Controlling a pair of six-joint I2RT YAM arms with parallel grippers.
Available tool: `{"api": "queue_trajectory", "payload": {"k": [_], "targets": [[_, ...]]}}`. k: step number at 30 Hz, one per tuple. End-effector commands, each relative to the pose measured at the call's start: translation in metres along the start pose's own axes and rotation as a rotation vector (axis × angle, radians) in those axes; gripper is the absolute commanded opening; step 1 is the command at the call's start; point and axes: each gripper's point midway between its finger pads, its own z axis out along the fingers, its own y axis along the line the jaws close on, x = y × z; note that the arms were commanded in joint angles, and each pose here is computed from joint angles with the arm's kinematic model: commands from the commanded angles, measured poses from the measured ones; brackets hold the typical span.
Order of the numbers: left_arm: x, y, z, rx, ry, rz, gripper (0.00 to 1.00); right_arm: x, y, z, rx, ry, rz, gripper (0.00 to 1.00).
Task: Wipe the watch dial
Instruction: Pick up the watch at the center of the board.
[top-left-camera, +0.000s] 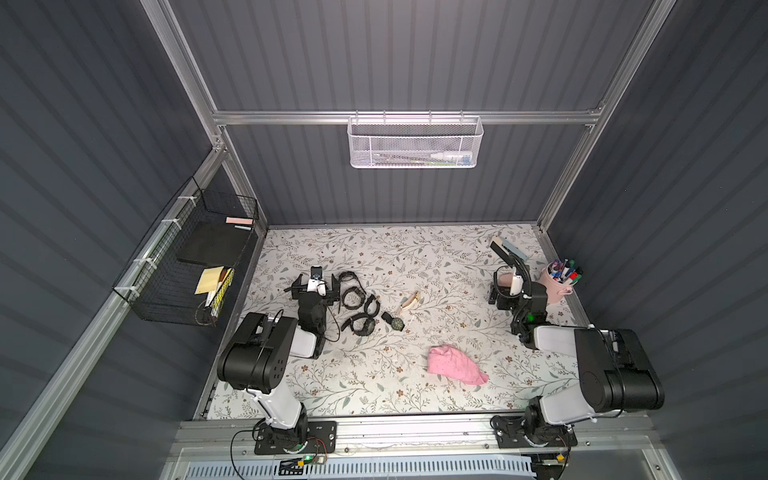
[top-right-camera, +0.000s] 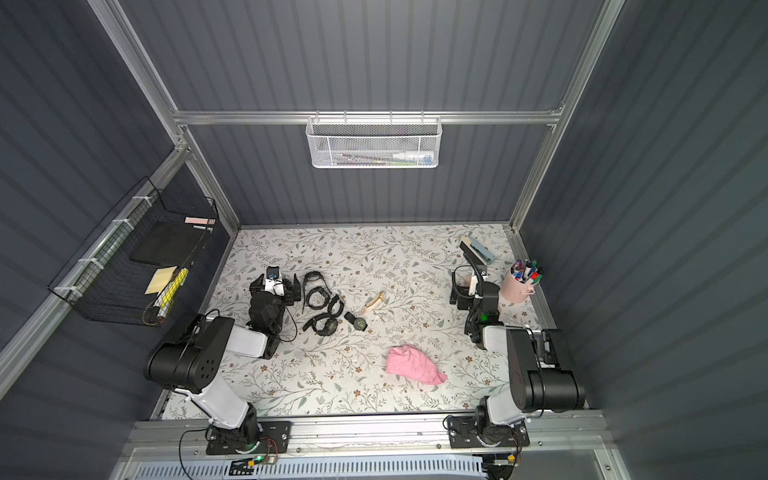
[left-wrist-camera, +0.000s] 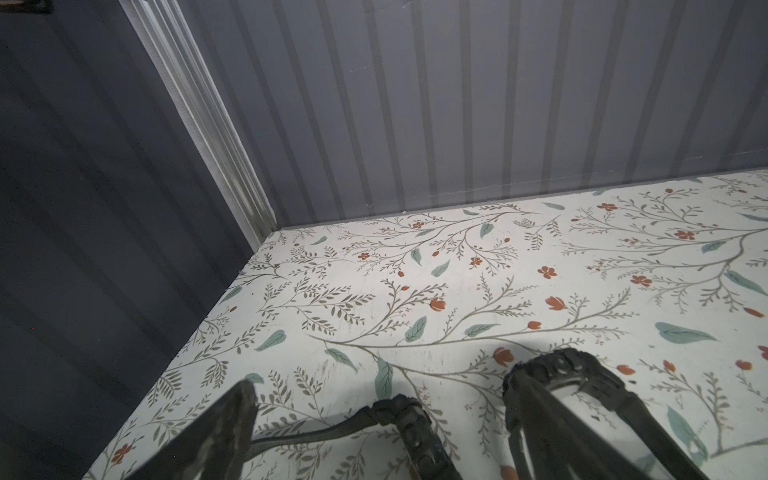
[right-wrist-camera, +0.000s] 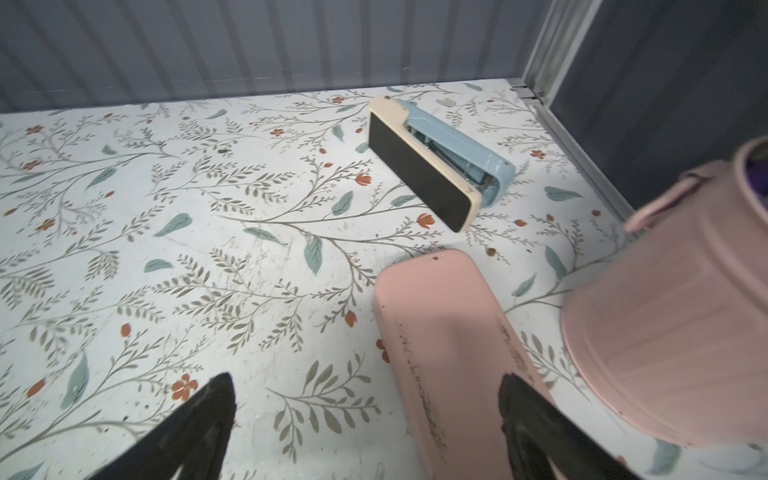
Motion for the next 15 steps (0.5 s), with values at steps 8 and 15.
{"api": "queue_trajectory", "payload": {"k": [8,15], "targets": [[-0.068,0.007,0.029,-0.021,0.217,-0.108,0.99,-0.054,0.004,-0.021,0.021,0.257,0.267,0.99],[-0.102,-0.030,0.023,0.197,0.393,-0.251,1.00,-0.051,0.037,-0.050,-0.129,0.365,0.286,0.99]]}}
